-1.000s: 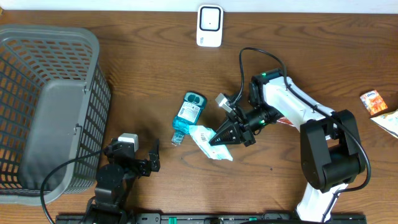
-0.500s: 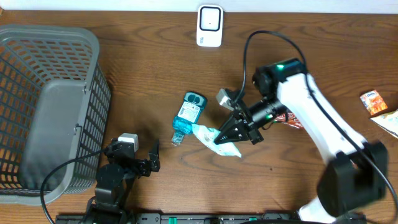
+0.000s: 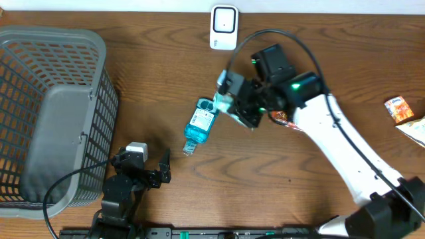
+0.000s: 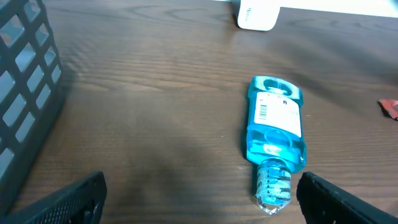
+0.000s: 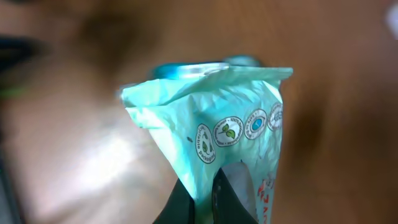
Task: Scan the item barcode
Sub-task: 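Carry the wet-wipes package up to the white scanner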
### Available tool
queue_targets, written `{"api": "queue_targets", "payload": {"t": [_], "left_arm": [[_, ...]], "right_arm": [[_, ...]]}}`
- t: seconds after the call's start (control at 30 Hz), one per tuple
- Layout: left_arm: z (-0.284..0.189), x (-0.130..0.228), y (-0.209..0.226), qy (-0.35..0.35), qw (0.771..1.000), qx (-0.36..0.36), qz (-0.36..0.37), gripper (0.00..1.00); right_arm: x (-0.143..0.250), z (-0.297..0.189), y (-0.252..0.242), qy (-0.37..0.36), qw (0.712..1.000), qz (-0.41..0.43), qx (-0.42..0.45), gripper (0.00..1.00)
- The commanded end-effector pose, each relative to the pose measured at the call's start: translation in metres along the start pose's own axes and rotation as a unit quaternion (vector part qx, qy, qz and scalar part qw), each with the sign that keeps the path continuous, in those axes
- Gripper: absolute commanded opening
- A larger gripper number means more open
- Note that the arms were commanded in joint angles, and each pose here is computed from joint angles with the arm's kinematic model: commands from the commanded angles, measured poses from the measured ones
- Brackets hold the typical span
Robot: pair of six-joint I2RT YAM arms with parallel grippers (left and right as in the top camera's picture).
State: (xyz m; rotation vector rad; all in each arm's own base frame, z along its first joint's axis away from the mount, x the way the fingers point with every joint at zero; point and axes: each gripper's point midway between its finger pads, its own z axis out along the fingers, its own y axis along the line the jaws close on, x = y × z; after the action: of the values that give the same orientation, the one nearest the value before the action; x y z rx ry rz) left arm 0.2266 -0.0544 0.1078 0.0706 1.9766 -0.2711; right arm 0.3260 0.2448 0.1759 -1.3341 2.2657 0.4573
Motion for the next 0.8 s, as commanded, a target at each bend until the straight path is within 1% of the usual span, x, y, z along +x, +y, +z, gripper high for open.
{"api": "queue_targets", "payload": {"t": [0.0,0.13,0.23,0.33,0.47,0.63,0.77], "left_arm": [[0.003,0.013,-0.001,0.018,1.000,0.005,0.008,0.98],[0.003,0.013,-0.001,0.018,1.000,0.005,0.008,0.98],[0.003,0.013,-0.001,0.018,1.000,0.005,0.008,0.98],[0.003,0.013,-0.001,0.018,1.000,0.005,0.008,0.98],[0.003,0.013,-0.001,0.018,1.000,0.005,0.008,0.98],[0.003,0.013,-0.001,0.018,1.000,0.005,0.008,0.98],[0.003,0.013,-0.001,0.018,1.000,0.005,0.008,0.98]], "right_arm": [[0.023,0.025,-0.052,0.072,0.986,0.051,0.143,0.01],[0.021,0.051,-0.100,0.074,0.967,0.057,0.238,0.01],[0.014,0.063,-0.137,0.053,0.949,0.066,0.305,0.01],[-0.004,0.070,-0.176,0.024,0.928,0.064,0.367,0.01],[-0.022,0.079,-0.212,0.020,0.915,0.040,0.400,0.01],[-0.051,0.081,-0.259,0.024,0.892,0.012,0.452,0.01],[-0.077,0.081,-0.286,0.032,0.872,-0.036,0.488,0.01]]}}
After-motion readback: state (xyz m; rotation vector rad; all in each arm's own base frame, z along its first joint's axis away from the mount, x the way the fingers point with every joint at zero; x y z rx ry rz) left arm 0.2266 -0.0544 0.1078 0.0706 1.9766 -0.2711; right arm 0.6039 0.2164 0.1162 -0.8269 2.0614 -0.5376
